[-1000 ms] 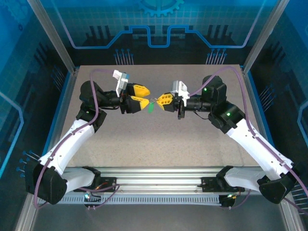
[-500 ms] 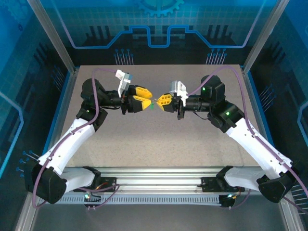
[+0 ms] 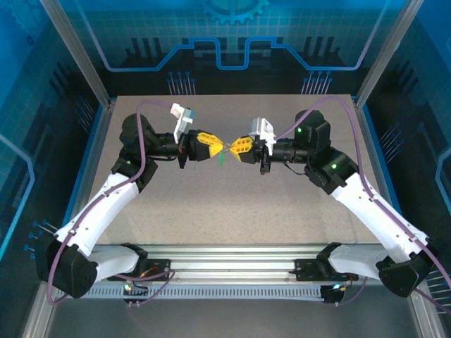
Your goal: Remove the keys from the keyring
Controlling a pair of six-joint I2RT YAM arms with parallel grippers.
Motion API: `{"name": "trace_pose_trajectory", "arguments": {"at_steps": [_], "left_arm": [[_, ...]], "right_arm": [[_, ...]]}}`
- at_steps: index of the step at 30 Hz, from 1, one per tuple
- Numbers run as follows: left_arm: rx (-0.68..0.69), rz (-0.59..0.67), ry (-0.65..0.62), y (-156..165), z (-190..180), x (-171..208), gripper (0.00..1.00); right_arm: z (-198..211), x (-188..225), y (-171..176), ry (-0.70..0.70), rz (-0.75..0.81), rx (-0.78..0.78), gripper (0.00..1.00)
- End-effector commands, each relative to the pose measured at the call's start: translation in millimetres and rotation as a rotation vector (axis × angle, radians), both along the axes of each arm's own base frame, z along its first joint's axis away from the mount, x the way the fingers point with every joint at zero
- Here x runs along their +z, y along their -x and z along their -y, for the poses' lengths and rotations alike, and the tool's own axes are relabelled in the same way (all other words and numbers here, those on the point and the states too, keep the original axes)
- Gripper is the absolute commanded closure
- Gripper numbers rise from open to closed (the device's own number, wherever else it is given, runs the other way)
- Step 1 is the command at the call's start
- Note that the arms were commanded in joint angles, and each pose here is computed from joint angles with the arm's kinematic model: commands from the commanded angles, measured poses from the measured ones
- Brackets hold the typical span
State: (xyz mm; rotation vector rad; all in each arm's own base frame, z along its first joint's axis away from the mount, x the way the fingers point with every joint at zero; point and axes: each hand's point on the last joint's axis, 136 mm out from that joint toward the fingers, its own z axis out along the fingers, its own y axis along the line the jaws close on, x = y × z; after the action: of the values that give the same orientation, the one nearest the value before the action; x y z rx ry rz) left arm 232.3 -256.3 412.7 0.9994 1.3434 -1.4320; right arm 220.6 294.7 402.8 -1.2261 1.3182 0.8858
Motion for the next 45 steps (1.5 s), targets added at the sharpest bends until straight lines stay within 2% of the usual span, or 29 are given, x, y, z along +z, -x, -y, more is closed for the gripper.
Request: {"name": "trace_pose_trajectory", "arguments": {"at_steps": [1,10,14,19,23,25,27,30,40,45], "left_arm": [[0.011,0.040,0.060,3.7,-2.7,18.2,1.00],[0.059,-0.012,0.171,-4.2,-7.8,33.2,1.00],[0.076,-0.055,0.227,-9.1,-10.1,37.3,1.00],[0.064,-0.058,0.220,-5.1,-7.7,36.2,1.00],[0.080,-0.038,0.207,-0.6,-10.2,34.0,0.99],[0.092,-0.030,0.208,0.4,-12.0,34.0,0.74],[0.116,-0.028,0.209,-1.5,-15.2,33.8,0.58],[0.152,-0.018,0.201,-4.5,-20.4,33.5,0.53],[0.147,0.005,0.089,-2.9,-16.3,24.2,0.49],[0.133,0.010,0.075,-0.7,-13.2,21.8,0.49]], "right_arm": [[8.5,15.1,0.2,-0.063,0.060,-0.032,1.00],[12.1,8.9,11.6,-0.126,0.311,-0.170,1.00],[-7.9,-3.8,18.9,-0.033,0.448,-0.230,1.00],[-10.0,-1.8,13.4,-0.036,0.444,-0.263,1.00],[2.3,11.0,6.0,-0.062,0.383,-0.287,1.00],[7.1,13.5,6.0,-0.060,0.363,-0.274,1.00],[9.8,12.2,5.1,-0.039,0.343,-0.267,1.00],[13.3,8.1,6.0,-0.005,0.315,-0.242,1.00],[14.9,3.4,9.6,0.052,0.185,-0.147,1.00],[9.5,-0.5,9.0,0.078,0.136,-0.116,1.00]]}}
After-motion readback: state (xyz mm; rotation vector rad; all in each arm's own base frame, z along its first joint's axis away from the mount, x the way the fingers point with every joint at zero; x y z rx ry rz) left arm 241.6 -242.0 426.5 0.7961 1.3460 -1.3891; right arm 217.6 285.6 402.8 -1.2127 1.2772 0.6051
